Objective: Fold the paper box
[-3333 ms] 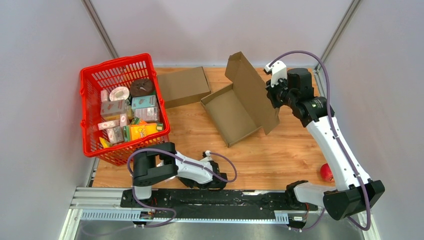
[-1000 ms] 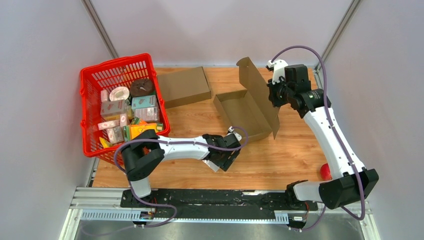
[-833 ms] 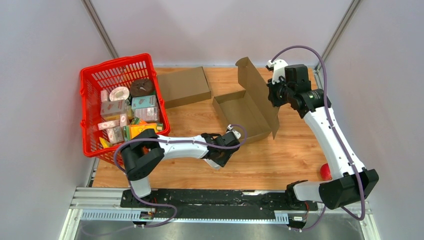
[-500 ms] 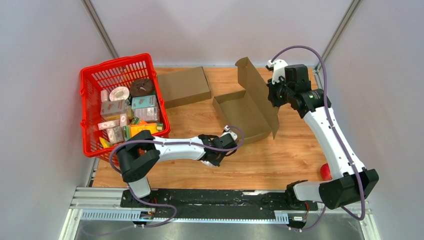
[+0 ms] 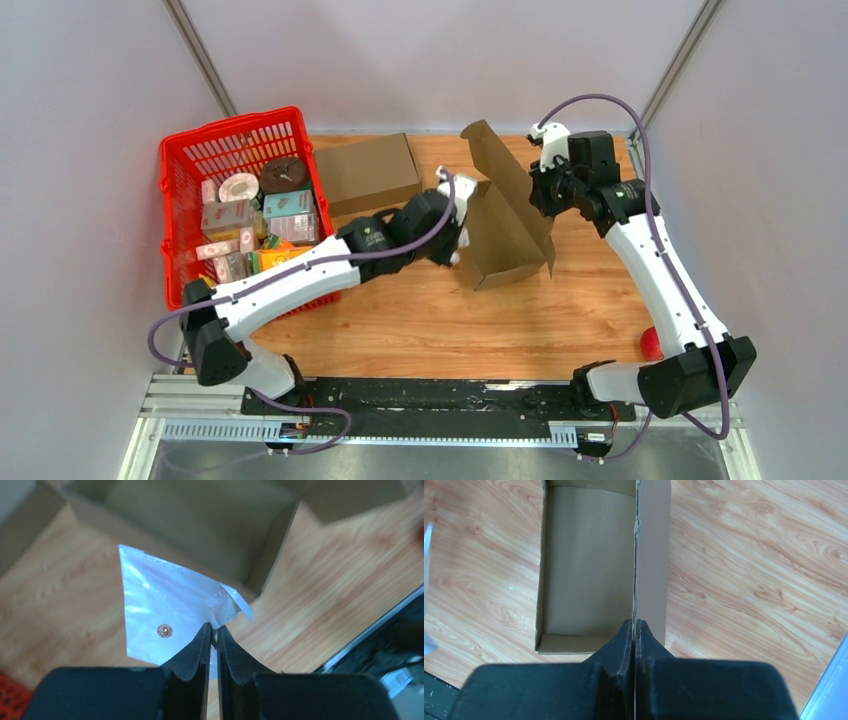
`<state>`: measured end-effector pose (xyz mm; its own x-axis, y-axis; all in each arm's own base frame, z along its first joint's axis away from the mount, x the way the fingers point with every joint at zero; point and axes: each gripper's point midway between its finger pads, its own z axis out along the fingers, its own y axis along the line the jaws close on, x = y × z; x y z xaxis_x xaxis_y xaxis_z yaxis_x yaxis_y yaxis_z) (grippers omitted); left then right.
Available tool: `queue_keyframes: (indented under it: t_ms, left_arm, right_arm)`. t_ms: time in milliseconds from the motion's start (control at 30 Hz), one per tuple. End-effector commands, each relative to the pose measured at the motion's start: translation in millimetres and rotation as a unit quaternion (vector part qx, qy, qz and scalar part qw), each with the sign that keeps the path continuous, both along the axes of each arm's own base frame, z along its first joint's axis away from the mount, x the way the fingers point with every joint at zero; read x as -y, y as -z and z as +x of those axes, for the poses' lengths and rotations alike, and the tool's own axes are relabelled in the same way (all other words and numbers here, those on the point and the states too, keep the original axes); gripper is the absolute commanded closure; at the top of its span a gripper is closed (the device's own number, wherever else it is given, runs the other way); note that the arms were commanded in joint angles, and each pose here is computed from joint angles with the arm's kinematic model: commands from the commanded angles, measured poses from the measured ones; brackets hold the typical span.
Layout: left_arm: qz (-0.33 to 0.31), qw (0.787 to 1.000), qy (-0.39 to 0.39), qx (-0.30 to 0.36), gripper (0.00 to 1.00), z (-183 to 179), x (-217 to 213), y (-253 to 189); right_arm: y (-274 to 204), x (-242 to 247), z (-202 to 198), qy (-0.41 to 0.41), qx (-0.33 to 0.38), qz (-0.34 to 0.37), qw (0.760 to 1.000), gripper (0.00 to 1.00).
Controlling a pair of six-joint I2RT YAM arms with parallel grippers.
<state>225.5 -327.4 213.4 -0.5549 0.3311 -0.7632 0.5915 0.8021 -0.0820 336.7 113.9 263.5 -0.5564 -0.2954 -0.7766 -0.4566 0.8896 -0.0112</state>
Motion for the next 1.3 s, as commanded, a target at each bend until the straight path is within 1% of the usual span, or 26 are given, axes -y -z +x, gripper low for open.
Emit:
queue_keyframes:
  t_ms: [0,33,133,233,267,333,367,433,467,533,567,633,667,700,733,767,833,867,933,967,1067,1133,1167,1200,1233,1267]
  left_arm:
    - [-0.078,0.996,0.038,0.016,0.85,42.1,51.8,-46.4]
    - [-0.083,0.996,0.04,0.015,0.85,55.1,66.2,-47.9]
    - [-0.095,0.994,0.053,0.001,0.85,75.4,87.3,-43.8]
    - [-0.074,0.996,0.045,0.003,0.57,91.6,83.8,-36.6]
    - [-0.067,0.997,0.04,0.005,0.46,93.1,78.3,-34.6]
    - [-0.068,0.997,0.033,0.014,0.37,90.7,59.7,-34.4]
    - [-0.073,0.996,0.027,0.035,0.34,93.6,53.6,-40.8]
    - [-0.072,0.996,0.02,0.055,0.34,85.6,29.0,-47.0]
    - [-0.082,0.993,0.013,0.081,0.34,92.3,19.6,-56.3]
    - [-0.103,0.991,0.011,0.086,0.34,89.1,-0.5,-60.7]
    - [-0.123,0.989,-0.003,0.08,0.34,97.1,-13.0,-65.0]
    - [-0.127,0.987,-0.048,0.086,0.36,102.6,-39.6,-68.6]
    - [-0.114,0.984,-0.103,0.087,0.31,111.4,-58.1,-64.1]
    - [-0.099,0.982,-0.133,0.09,0.29,118.2,-72.0,-62.0]
    - [-0.08,0.98,-0.155,0.093,0.29,126.6,-77.0,-61.2]
    - [-0.035,0.978,-0.19,0.082,0.29,128.1,-94.6,-49.3]
    - [-0.006,0.971,-0.231,0.061,0.3,137.3,-99.0,-39.1]
    - [0.027,0.967,-0.249,0.046,0.3,136.0,-108.3,-26.9]
    - [0.052,0.962,-0.267,0.023,0.3,146.5,-102.8,-10.9]
    - [0.087,0.958,-0.272,0.002,0.31,142.8,-108.8,1.9]
    - [0.137,0.947,-0.291,-0.024,0.31,153.2,-111.6,28.5]
    - [0.15,0.942,-0.298,-0.037,0.34,159.0,-117.3,46.9]
    - [0.146,0.94,-0.307,-0.019,0.5,169.3,-119.0,48.5]
    - [0.159,0.937,-0.311,-0.012,0.58,172.4,-124.9,53.3]
    - [0.193,0.929,-0.316,-0.013,0.68,174.8,-134.2,66.5]
    - [0.22,0.917,-0.332,-0.006,0.7,179.0,-148.0,70.3]
  right_arm:
    - [-4.4,-13.0,0.7,-0.053,0.015,0.007,0.998,1.0]
    - [-5.6,-15.1,1.4,-0.059,0.014,0.009,0.998,1.0]
    - [-7.0,-20.1,-0.2,-0.077,0.009,0.013,0.997,0.99]
    - [-12.1,-25.9,-5.7,-0.114,0.022,0.012,0.993,0.98]
    - [-11.5,-26.7,-7.0,-0.123,0.026,0.009,0.992,0.99]
    - [-14.7,-25.5,-8.9,-0.148,0.042,-0.007,0.988,1.0]
    - [-14.9,-25.2,-10.2,-0.156,0.046,-0.013,0.987,1.0]
    - [-14.4,-21.8,-14.0,-0.172,0.043,-0.018,0.984,1.0]
    - [-13.9,-22.1,-14.5,-0.19,0.045,-0.023,0.98,1.0]
    - [-18.8,-21.9,-15.5,-0.201,0.042,-0.01,0.979,1.0]
    - [-19.0,-21.3,-13.6,-0.196,0.039,-0.008,0.98,1.0]
    - [-22.6,-17.9,-1.2,-0.174,0.04,-0.007,0.984,1.0]
    - [-23.4,-16.3,3.7,-0.163,0.039,-0.009,0.986,1.0]
    - [-21.1,-15.3,10.5,-0.148,0.032,-0.005,0.988,1.0]
    - [-22.3,-8.0,18.1,-0.125,0.034,-0.017,0.991,1.0]
    - [-22.8,-4.6,21.5,-0.114,0.034,-0.02,0.993,1.0]
    - [-20.2,6.1,28.1,-0.082,0.029,-0.033,0.996,1.0]
    - [-19.6,9.6,28.6,-0.075,0.028,-0.036,0.996,1.0]
    - [-19.8,20.3,30.6,-0.046,0.028,-0.046,0.997,1.0]
    - [-20.0,22.6,29.7,-0.04,0.028,-0.047,0.998,1.0]
    - [-18.7,26.8,25.1,-0.035,0.029,-0.052,0.998,1.0]
    - [-20.2,33.4,25.7,-0.008,0.033,-0.054,0.998,1.0]
    - [-22.2,34.8,26.8,0.002,0.037,-0.053,0.998,1.0]
    - [-20.7,37.3,26.2,0.01,0.036,-0.053,0.998,1.0]
    - [-20.7,40.4,26.5,0.024,0.036,-0.052,0.998,1.0]
    - [-25.4,43.1,26.5,0.034,0.047,-0.053,0.997,1.0]
